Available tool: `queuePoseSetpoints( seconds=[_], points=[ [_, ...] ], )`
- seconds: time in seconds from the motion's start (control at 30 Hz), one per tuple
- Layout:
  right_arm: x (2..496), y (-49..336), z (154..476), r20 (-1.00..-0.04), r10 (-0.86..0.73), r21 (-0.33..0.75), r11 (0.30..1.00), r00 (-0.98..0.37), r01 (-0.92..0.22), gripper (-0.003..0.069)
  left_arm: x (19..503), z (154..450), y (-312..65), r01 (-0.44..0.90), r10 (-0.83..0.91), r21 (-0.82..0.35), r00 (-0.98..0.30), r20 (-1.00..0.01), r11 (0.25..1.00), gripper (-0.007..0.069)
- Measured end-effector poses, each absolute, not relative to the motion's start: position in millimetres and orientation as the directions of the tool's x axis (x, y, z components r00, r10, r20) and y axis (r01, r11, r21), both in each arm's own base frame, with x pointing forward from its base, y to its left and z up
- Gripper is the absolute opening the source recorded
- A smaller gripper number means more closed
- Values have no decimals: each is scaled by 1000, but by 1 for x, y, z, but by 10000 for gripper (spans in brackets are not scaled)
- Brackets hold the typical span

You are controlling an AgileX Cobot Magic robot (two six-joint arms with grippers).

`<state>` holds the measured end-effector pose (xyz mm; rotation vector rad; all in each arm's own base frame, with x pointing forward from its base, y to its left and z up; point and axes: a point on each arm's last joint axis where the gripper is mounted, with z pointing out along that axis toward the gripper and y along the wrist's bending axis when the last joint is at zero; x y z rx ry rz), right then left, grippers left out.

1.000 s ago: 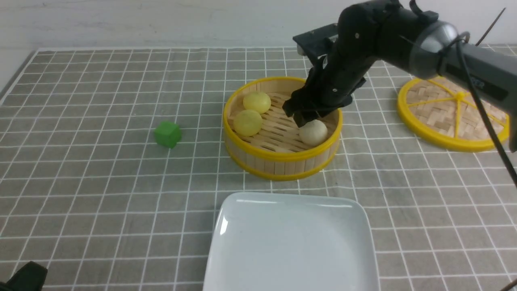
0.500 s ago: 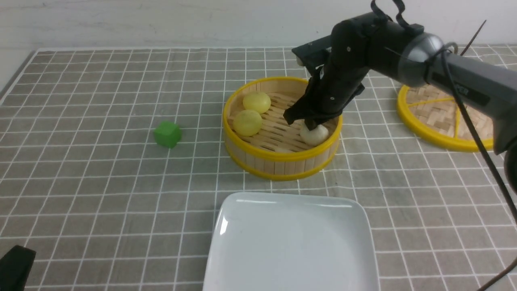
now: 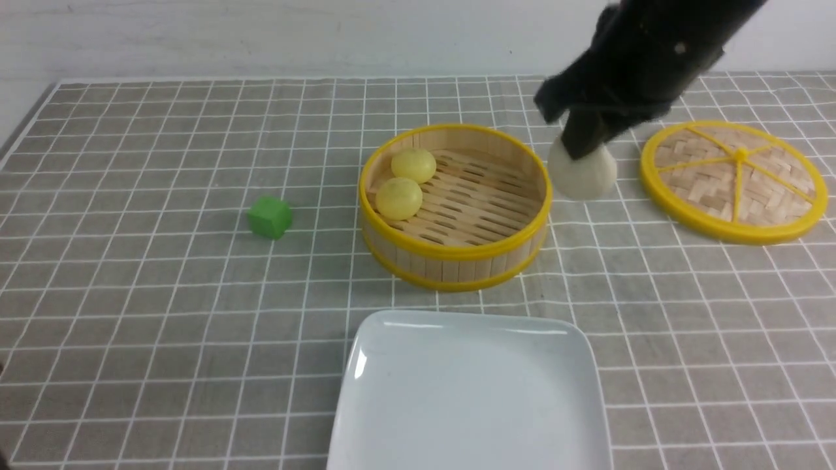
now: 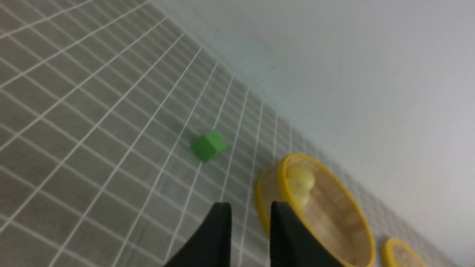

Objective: Put the steamed buns into the plate on the grey tablecloth.
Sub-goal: 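Move the steamed bun from the bamboo steamer onto the white plate with the right gripper, then reach into the bamboo steamer and grasp a bun with the left gripper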

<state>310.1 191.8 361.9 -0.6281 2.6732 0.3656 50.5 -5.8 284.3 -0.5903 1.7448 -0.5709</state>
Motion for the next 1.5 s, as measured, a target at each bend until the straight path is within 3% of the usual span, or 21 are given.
queuePoseSetpoints(
  seconds=[0.13, 0.2, 0.27, 0.33, 0.4, 0.6, 0.7, 0.77, 0.83, 0.97, 1.03, 1.2, 1.5],
  points=[
    [277, 207, 299, -219, -408, 213, 867, -886, -451, 31, 67, 290, -10, -162, -582, -570, -397, -710, 806, 187],
    [272, 211, 283, -200, -399, 218, 872, -895, -438, 36, 74, 292, -11, -167, -554, -543, -449, -701, 823, 188],
    [268, 216, 243, -186, -365, 219, 890, -912, -401, 64, 92, 294, -15, -163, -468, -468, -579, -667, 869, 190],
    [268, 216, 233, -182, -353, 222, 895, -918, -388, 90, 99, 296, -17, -155, -440, -449, -622, -648, 880, 194],
    [269, 217, 217, -169, -337, 228, 901, -926, -370, 187, 120, 301, -21, -137, -391, -424, -698, -599, 895, 207],
    [270, 217, 218, -185, -351, 225, 894, -918, -387, 447, 178, 311, -28, -103, -321, -410, -799, -509, 906, 279],
    [268, 209, 242, -199, -386, 220, 878, -901, -425, 487, 207, 313, -34, -66, -284, -425, -835, -472, 903, 313],
    [264, 201, 260, -215, -407, 217, 866, -888, -449, 462, 222, 315, -38, -39, -269, -451, -846, -460, 892, 329],
    [255, 186, 284, -245, -417, 208, 859, -875, -467, 388, 241, 319, -43, -7, -251, -487, -864, -437, 873, 342],
    [229, 152, 320, -319, -383, 187, 871, -867, -454, 115, 278, 321, -72, 85, -113, -514, -933, -342, 854, 350],
    [213, 139, 325, -342, -357, 192, 879, -870, -436, 13, 296, 321, -95, 149, -25, -497, -945, -326, 855, 350],
    [182, 121, 322, -364, -313, 207, 892, -878, -403, -13, 332, 320, -137, 236, 85, -407, -931, -356, 882, 360],
    [163, 109, 306, -391, -282, 214, 898, -876, -385, -10, 399, 302, -196, 305, 200, -215, -894, -402, 928, 478]
  ],
)
